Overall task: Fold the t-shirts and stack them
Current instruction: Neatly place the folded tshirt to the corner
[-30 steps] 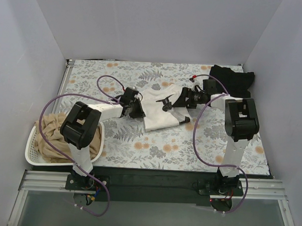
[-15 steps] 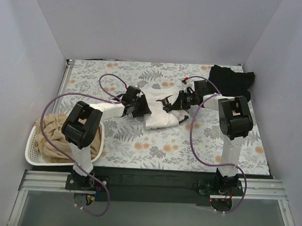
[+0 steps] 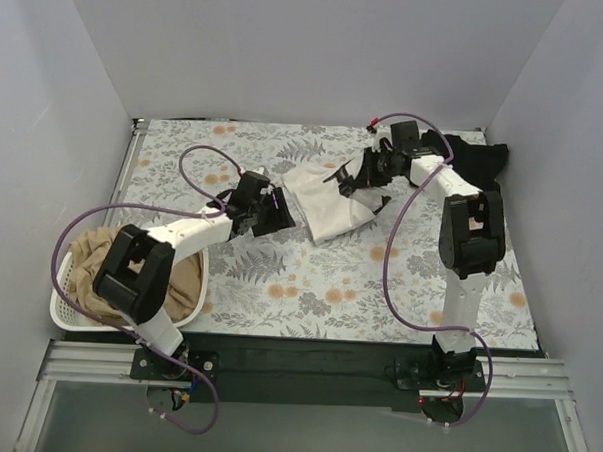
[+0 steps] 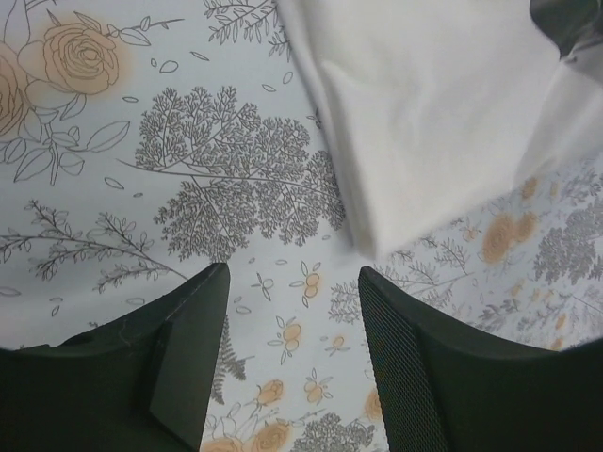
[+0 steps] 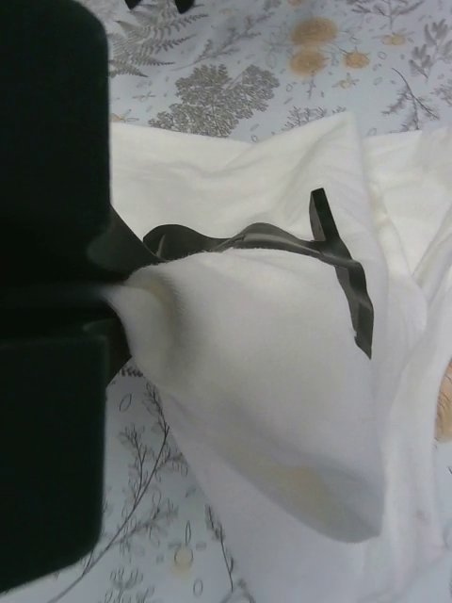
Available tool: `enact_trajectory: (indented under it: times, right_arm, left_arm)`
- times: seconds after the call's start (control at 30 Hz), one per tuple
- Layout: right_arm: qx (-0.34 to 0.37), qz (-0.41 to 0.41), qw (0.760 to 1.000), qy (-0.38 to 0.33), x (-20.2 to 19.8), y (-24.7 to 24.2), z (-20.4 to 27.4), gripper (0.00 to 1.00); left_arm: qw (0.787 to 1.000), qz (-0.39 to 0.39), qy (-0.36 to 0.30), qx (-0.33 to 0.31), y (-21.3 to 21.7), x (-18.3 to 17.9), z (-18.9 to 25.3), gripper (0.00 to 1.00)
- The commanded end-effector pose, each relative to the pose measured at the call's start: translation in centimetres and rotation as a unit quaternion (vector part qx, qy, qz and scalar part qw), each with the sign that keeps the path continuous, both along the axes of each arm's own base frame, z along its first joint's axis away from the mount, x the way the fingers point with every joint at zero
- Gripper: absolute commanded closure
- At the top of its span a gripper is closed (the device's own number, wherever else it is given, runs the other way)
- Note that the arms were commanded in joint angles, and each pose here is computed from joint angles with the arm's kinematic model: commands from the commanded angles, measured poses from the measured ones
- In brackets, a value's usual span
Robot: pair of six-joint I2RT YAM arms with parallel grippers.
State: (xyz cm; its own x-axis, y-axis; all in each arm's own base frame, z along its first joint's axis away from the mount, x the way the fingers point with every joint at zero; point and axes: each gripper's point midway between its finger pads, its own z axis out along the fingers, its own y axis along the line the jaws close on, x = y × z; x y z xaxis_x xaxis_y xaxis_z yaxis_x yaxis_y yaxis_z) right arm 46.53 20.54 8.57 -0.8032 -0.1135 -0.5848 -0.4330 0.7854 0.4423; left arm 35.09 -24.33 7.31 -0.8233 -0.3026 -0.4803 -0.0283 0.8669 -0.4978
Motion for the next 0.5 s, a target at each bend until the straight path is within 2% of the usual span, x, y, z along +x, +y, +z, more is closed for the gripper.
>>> enact_trajectory:
  times: [0.0,0.2,0.47]
  right_arm:
    - [-0.065,-0.027,0.997,-0.021,2.5,-3.7,1.4,0.99]
    - [-0.132,-0.058,0.989,-0.046,5.3,-7.2,3.0,0.99]
    - [-0.173,-0.113,0.974,-0.098,9.4,-11.1,6.8,0.99]
  left_arm:
    - [1.000,0.000,-0.013,-0.010,0.9,-1.8,1.8,0.44]
    - [0.999,-0.006,-0.033,-0.025,2.1,-4.4,3.6,0.43]
    - [0.997,0.005,-0.070,-0.029,4.4,-7.0,6.7,0.42]
